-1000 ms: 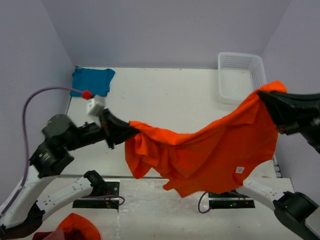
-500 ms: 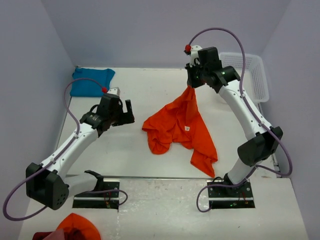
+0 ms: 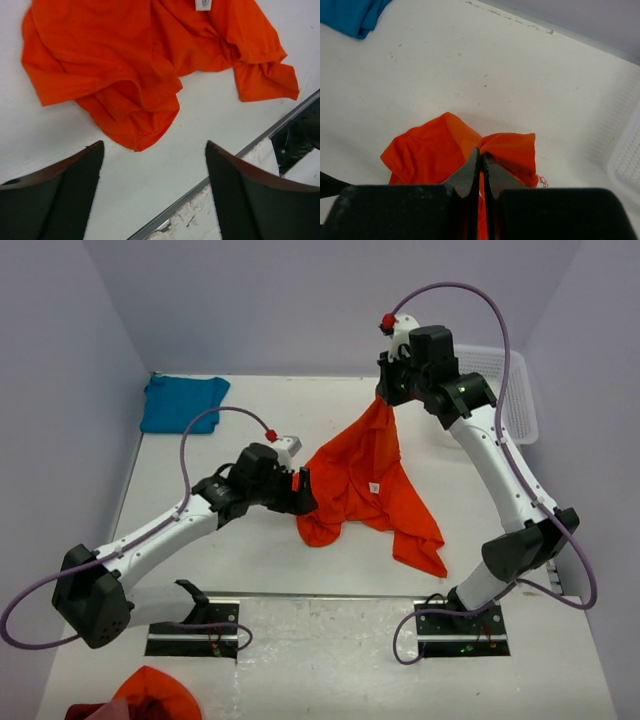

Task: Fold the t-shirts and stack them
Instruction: Flatten out the tshirt

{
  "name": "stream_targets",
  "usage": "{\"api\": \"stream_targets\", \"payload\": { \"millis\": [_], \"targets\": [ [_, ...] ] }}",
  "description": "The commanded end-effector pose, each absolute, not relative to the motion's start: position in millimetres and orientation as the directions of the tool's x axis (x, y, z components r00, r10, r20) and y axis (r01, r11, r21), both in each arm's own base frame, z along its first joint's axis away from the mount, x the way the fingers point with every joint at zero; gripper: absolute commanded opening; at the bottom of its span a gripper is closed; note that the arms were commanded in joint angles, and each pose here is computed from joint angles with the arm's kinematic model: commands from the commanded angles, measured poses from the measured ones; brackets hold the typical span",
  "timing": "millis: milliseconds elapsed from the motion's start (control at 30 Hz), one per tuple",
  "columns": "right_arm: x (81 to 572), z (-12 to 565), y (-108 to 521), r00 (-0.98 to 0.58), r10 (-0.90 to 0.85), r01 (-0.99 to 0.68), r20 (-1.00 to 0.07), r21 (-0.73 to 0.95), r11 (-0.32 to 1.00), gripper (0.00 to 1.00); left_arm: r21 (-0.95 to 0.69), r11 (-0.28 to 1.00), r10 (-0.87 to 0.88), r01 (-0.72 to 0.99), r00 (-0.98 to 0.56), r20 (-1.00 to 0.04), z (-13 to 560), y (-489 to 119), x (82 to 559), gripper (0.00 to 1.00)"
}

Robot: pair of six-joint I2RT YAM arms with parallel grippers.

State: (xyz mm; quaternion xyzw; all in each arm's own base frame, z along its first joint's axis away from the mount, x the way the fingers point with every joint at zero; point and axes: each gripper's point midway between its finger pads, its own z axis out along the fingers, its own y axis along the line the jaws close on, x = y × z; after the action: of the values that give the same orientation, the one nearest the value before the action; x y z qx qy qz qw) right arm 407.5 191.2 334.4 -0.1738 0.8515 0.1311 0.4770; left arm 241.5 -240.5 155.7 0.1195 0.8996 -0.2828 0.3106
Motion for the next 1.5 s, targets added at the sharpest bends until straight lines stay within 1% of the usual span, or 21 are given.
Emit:
{"api": "stream_targets", "payload": {
  "millis": [0,67,100,133,167,233,267,300,333,367,433,467,500,533,567,600,667,800,933,1333,1467],
  "targets": [
    [398.6,365.2,189.6,-0.416,-0.113,-0.425,-0.902,0.084,0.901,0.00,-0.417,0.819,0.067,0.395,-0.787,-0.614,127.5,-255.4,235.1,0.71],
    [395.7,365.3,190.9,-0.419,-0.109,-0.433,-0.902,0.093,0.896,0.00,-0.388,0.840,0.070,0.379,-0.786,-0.614,114.3,-260.8,237.1,0.61],
    [395.1,364.0,191.1,-0.423,-0.106,-0.432,-0.900,0.098,0.896,0.00,-0.381,0.832,0.093,0.403,-0.779,-0.621,112.0,-269.9,230.5,0.47],
    [394.3,360.8,190.5,-0.429,-0.109,-0.430,-0.897,0.097,0.897,0.00,-0.367,0.838,0.099,0.404,-0.774,-0.626,108.6,-274.1,230.7,0.42],
    [393.5,359.5,190.2,-0.432,-0.110,-0.430,-0.895,0.098,0.897,0.00,-0.325,0.867,0.087,0.378,-0.757,-0.648,106.6,-272.3,237.5,0.41],
    [391.1,356.4,188.9,-0.436,-0.110,-0.428,-0.893,0.098,0.898,0.00,-0.291,0.876,0.110,0.384,-0.747,-0.656,105.4,-284.9,235.1,0.42],
    [391.0,355.7,189.0,-0.437,-0.108,-0.429,-0.893,0.102,0.897,0.00,-0.250,0.902,0.099,0.353,-0.730,-0.676,104.7,-283.4,240.6,0.44],
    [389.8,354.1,189.9,-0.441,-0.107,-0.432,-0.891,0.106,0.896,0.00,-0.234,0.897,0.114,0.374,-0.709,-0.696,111.7,-296.8,236.8,0.43],
    [389.8,354.3,188.6,-0.440,-0.105,-0.425,-0.892,0.104,0.899,0.00,-0.186,0.914,0.141,0.360,-0.712,-0.687,101.2,-298.8,235.6,0.43],
    [389.2,354.0,188.5,-0.443,-0.101,-0.423,-0.891,0.108,0.900,0.00,-0.150,0.919,0.150,0.364,-0.676,-0.722,112.7,-311.4,237.7,0.43],
    [389.7,351.8,186.7,-0.450,-0.100,-0.413,-0.887,0.108,0.904,0.00,-0.041,0.937,0.223,0.347,-0.683,-0.695,91.5,-316.8,237.4,0.43],
    [387.9,351.1,187.5,-0.454,-0.101,-0.417,-0.885,0.111,0.902,0.00,-0.036,0.931,0.232,0.364,-0.663,-0.712,103.4,-337.8,237.8,0.43],
    [386.9,349.8,187.4,-0.456,-0.102,-0.418,-0.884,0.112,0.901,0.00,0.001,0.930,0.263,0.367,-0.665,-0.699,96.1,-343.4,238.1,0.43],
    [386.8,349.1,186.7,-0.457,-0.100,-0.416,-0.884,0.113,0.902,0.00,0.093,0.931,0.324,0.354,-0.680,-0.658,71.3,-340.1,238.2,0.43],
    [385.1,351.2,186.4,-0.452,-0.098,-0.417,-0.887,0.112,0.902,0.00,0.092,0.930,0.322,0.357,-0.668,-0.670,77.4,-355.2,241.3,0.44],
    [384.4,348.3,186.1,-0.458,-0.101,-0.416,-0.883,0.112,0.902,0.00,0.129,0.927,0.348,0.353,-0.677,-0.648,61.2,-355.6,242.6,0.44],
    [382.6,349.9,182.8,-0.453,-0.100,-0.409,-0.886,0.107,0.906,0.00,0.164,0.930,0.352,0.329,-0.671,-0.652,55.2,-356.6,249.0,0.45],
    [377.3,355.2,177.9,-0.440,-0.104,-0.406,-0.892,0.095,0.909,0.00,0.191,0.930,0.361,0.316,-0.672,-0.647,48.5,-355.4,253.8,0.45],
    [375.3,355.9,174.9,-0.439,-0.099,-0.407,-0.893,0.100,0.908,0.00,0.271,0.924,0.383,0.271,-0.669,-0.637,44.2,-343.7,260.4,0.45],
    [375.6,351.2,176.0,-0.451,-0.098,-0.408,-0.887,0.108,0.906,0.00,0.305,0.920,0.392,0.248,-0.633,-0.668,64.1,-341.5,255.2,0.41],
    [375.1,352.9,177.4,-0.451,-0.093,-0.413,-0.888,0.115,0.904,0.00,0.309,0.916,0.402,0.258,-0.617,-0.677,69.8,-345.5,245.7,0.37]
  ]
}}
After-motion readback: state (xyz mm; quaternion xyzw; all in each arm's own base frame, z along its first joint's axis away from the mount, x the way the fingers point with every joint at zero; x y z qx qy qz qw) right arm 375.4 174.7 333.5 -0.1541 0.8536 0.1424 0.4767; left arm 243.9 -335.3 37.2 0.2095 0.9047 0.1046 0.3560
